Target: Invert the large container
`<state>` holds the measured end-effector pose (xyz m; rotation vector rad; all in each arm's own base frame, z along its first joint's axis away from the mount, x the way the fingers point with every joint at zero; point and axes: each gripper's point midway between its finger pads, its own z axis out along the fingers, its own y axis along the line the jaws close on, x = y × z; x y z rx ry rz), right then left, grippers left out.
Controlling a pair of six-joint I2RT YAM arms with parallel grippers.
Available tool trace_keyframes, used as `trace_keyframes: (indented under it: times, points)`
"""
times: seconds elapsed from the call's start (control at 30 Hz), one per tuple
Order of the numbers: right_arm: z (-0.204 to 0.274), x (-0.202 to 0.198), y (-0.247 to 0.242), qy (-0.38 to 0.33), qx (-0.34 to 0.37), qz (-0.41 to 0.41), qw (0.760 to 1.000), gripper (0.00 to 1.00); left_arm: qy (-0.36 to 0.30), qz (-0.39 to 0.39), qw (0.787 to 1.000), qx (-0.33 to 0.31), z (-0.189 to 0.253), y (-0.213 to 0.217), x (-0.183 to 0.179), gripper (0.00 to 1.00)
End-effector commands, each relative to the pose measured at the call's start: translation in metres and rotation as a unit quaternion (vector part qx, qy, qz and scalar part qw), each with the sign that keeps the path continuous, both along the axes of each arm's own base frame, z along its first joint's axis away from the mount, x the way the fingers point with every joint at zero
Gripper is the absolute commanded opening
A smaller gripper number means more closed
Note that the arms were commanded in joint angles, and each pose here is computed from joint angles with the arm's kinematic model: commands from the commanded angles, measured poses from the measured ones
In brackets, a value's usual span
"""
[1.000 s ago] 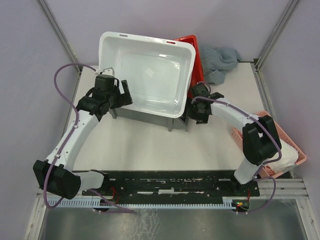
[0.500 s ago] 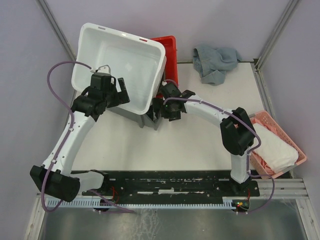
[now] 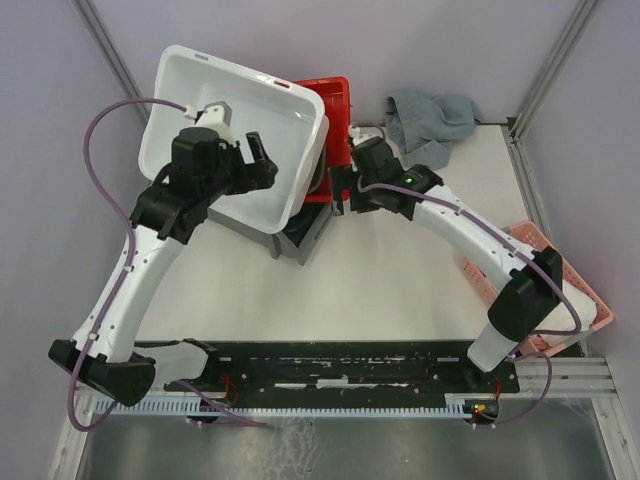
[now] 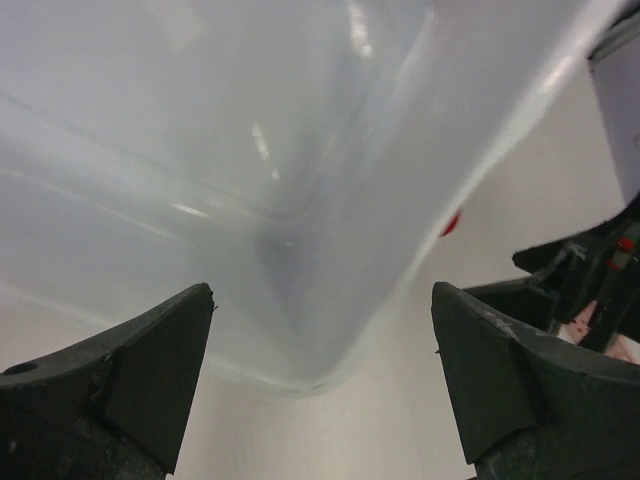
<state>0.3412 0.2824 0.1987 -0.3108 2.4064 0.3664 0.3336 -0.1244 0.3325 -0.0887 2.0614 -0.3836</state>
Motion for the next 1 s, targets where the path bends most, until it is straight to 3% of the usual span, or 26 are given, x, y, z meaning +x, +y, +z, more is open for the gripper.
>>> trace_keyframes:
  times: [0.0,0.3,0.47,0.57,0.83,0.97]
  points:
    - [0.047,0.031,-0.040,-0.068,-0.006,-0.055,0.996,0.99,-0.078,-0.065,0.995,-0.002,0.053,-0.060,0.001,0.96]
    - [0.062,0.061,-0.065,-0.031,0.102,-0.138,0.985,0.99,-0.072,-0.077,0.994,0.017,0.028,-0.098,0.032,0.96]
    - [0.067,0.062,-0.072,-0.030,0.118,-0.146,0.982,0.99,-0.074,-0.099,0.992,0.026,0.007,-0.113,0.047,0.90]
    - [0.070,0.061,-0.073,-0.027,0.126,-0.143,0.981,0.99,-0.077,-0.105,0.991,0.029,-0.005,-0.117,0.051,0.74]
    - [0.092,0.059,-0.090,-0.042,0.137,-0.150,0.978,0.99,-0.078,-0.112,0.988,0.068,-0.021,-0.108,0.048,0.20]
    - [0.114,0.058,-0.098,-0.059,0.149,-0.148,0.976,0.99,-0.099,-0.139,0.982,0.081,0.001,-0.103,0.033,0.03]
